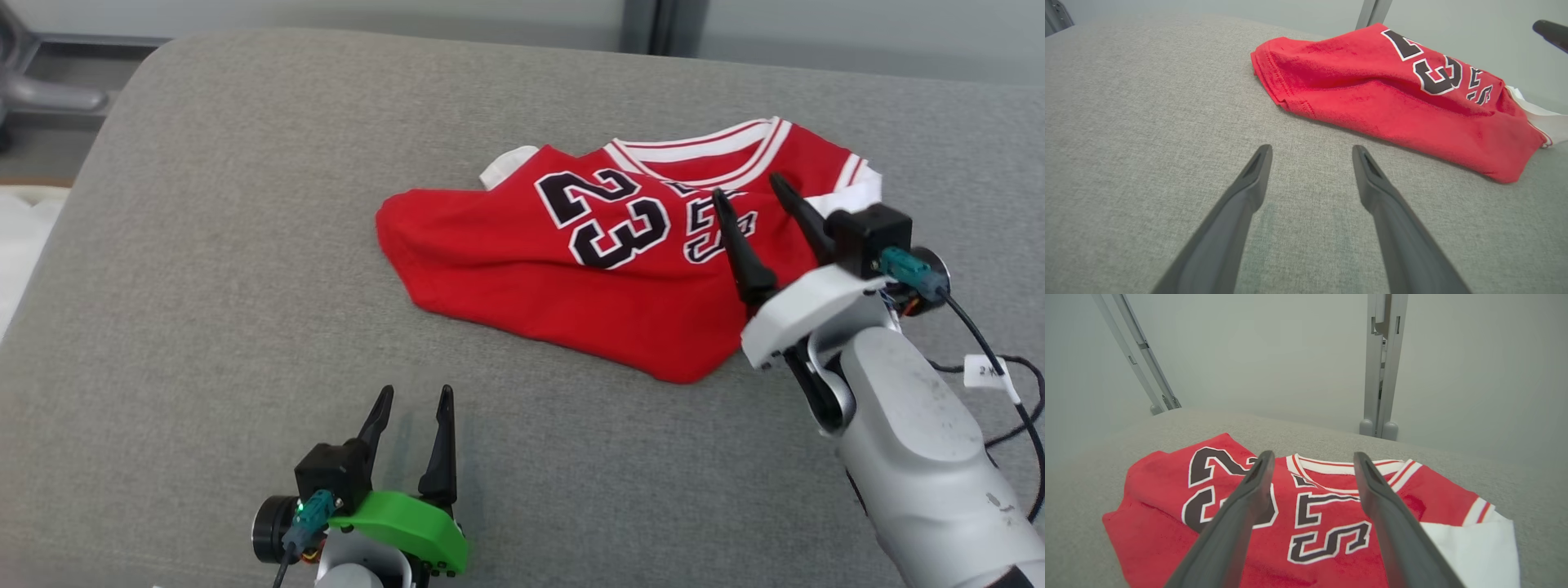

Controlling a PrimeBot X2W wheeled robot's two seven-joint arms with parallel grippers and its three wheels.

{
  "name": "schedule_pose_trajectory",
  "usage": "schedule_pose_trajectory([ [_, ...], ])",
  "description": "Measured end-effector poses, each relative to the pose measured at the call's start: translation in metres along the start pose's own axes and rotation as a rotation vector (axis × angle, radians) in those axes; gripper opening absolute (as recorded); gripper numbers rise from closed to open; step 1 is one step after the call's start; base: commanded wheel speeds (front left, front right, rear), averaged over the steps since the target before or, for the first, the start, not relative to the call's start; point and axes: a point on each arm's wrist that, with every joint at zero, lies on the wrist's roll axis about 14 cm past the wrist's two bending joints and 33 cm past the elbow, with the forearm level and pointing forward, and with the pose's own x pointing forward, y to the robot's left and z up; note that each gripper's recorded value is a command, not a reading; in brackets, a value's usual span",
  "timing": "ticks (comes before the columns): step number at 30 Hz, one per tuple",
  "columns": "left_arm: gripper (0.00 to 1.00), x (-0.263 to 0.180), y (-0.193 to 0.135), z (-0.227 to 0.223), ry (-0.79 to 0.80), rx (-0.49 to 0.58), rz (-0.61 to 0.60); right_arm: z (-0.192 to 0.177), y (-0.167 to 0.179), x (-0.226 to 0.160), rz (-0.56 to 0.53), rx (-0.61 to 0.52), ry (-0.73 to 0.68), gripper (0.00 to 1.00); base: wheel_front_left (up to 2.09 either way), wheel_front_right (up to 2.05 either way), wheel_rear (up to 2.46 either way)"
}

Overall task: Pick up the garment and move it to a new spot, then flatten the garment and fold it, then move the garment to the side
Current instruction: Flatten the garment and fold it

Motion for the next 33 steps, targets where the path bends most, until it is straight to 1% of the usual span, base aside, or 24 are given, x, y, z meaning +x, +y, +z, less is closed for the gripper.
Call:
schedule_pose_trajectory([
  [3, 1.00, 0.006, -0.014, -0.001, 0.004, 0.000, -0.045, -0.013, -0.033, -0.029, -0.086, -0.042, 0.049, 1.00, 0.00, 0.00, 0.00],
  [7, 1.00, 0.010, -0.030, -0.003, 0.009, 0.002, -0.099, -0.019, -0.066, -0.057, -0.171, -0.101, 0.092, 1.00, 0.00, 0.00, 0.00],
  [11, 1.00, 0.013, -0.039, -0.006, 0.019, 0.004, -0.129, -0.026, -0.085, -0.069, -0.213, -0.161, 0.140, 1.00, 0.00, 0.00, 0.00],
  [16, 1.00, 0.015, -0.037, -0.012, 0.038, -0.002, -0.126, -0.035, -0.104, -0.063, -0.238, -0.209, 0.195, 1.00, 0.00, 0.00, 0.00],
  [17, 1.00, 0.017, -0.035, -0.012, 0.039, -0.003, -0.119, -0.045, -0.109, -0.061, -0.239, -0.234, 0.233, 1.00, 0.00, 0.00, 0.00],
  [20, 1.00, 0.017, -0.028, -0.013, 0.044, -0.004, -0.098, -0.059, -0.112, -0.056, -0.231, -0.254, 0.282, 1.00, 0.00, 0.00, 0.00],
  [23, 1.00, 0.015, -0.021, -0.015, 0.052, -0.006, -0.076, -0.069, -0.107, -0.049, -0.214, -0.255, 0.302, 1.00, 0.00, 0.00, 0.00],
  [29, 1.00, 0.013, -0.015, -0.014, 0.047, -0.007, -0.056, -0.078, -0.101, -0.048, -0.191, -0.274, 0.330, 1.00, 0.00, 0.00, 0.00],
  [30, 1.00, 0.013, -0.015, -0.014, 0.046, -0.008, -0.056, -0.079, -0.102, -0.049, -0.192, -0.279, 0.335, 0.95, 0.00, 0.00, 0.00],
  [31, 1.00, 0.013, -0.015, -0.013, 0.045, -0.007, -0.057, -0.079, -0.104, -0.050, -0.200, -0.277, 0.337, 0.71, 0.00, 0.00, 0.00],
  [32, 1.00, 0.013, -0.016, -0.013, 0.043, -0.007, -0.058, -0.079, -0.106, -0.052, -0.208, -0.277, 0.339, 0.42, 0.00, 0.00, 0.00],
  [33, 1.00, 0.013, -0.016, -0.012, 0.042, -0.007, -0.059, -0.078, -0.108, -0.053, -0.211, -0.281, 0.342, 0.07, 0.00, 0.00, 0.00],
])
